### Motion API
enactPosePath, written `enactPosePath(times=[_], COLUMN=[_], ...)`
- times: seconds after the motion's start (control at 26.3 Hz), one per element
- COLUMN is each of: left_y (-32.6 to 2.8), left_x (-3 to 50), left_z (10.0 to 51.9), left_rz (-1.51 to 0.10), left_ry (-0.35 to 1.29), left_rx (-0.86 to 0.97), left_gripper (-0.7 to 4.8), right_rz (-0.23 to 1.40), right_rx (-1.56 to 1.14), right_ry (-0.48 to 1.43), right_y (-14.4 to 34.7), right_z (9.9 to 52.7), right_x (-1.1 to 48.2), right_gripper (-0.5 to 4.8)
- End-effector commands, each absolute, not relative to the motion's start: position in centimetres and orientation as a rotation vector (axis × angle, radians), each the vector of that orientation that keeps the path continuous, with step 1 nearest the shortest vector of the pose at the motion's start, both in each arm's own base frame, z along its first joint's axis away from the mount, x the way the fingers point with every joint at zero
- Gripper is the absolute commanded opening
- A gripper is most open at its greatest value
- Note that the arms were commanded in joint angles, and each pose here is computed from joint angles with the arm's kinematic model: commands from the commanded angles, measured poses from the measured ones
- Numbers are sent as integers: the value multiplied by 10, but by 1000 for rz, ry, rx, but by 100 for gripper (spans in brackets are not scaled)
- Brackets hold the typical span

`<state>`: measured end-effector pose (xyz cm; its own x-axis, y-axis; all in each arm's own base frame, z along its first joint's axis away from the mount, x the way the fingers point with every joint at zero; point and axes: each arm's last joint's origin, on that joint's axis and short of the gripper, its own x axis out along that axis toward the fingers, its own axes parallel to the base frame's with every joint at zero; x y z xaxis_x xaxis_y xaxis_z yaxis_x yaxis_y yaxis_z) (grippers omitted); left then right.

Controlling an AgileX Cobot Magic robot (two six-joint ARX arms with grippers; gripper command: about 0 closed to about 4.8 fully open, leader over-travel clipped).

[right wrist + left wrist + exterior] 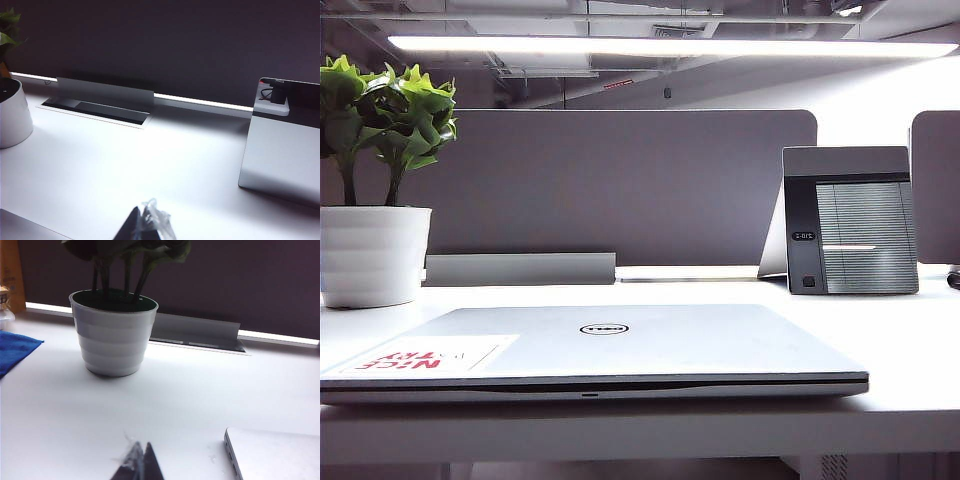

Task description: Close the laptop lid.

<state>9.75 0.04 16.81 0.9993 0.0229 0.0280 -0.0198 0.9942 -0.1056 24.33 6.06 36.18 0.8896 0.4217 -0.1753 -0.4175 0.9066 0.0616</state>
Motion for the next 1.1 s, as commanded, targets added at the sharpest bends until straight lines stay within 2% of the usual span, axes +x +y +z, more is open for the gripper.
enactPosePath(times=[0.04, 0.87, 1.1], left_y=[0, 0, 0], left_x=[97, 97, 97], left_z=[169, 169, 169], left_rz=[16, 16, 16], left_ry=[-37, -37, -37], left_rx=[-105, -105, -105], left_gripper=[-5, -5, -5], right_rz=[436, 433, 296], right_rx=[26, 25, -16], right_ry=[171, 218, 327], right_y=[61, 60, 49], right_z=[365, 360, 358], right_x=[242, 241, 209], right_gripper=[0, 0, 0])
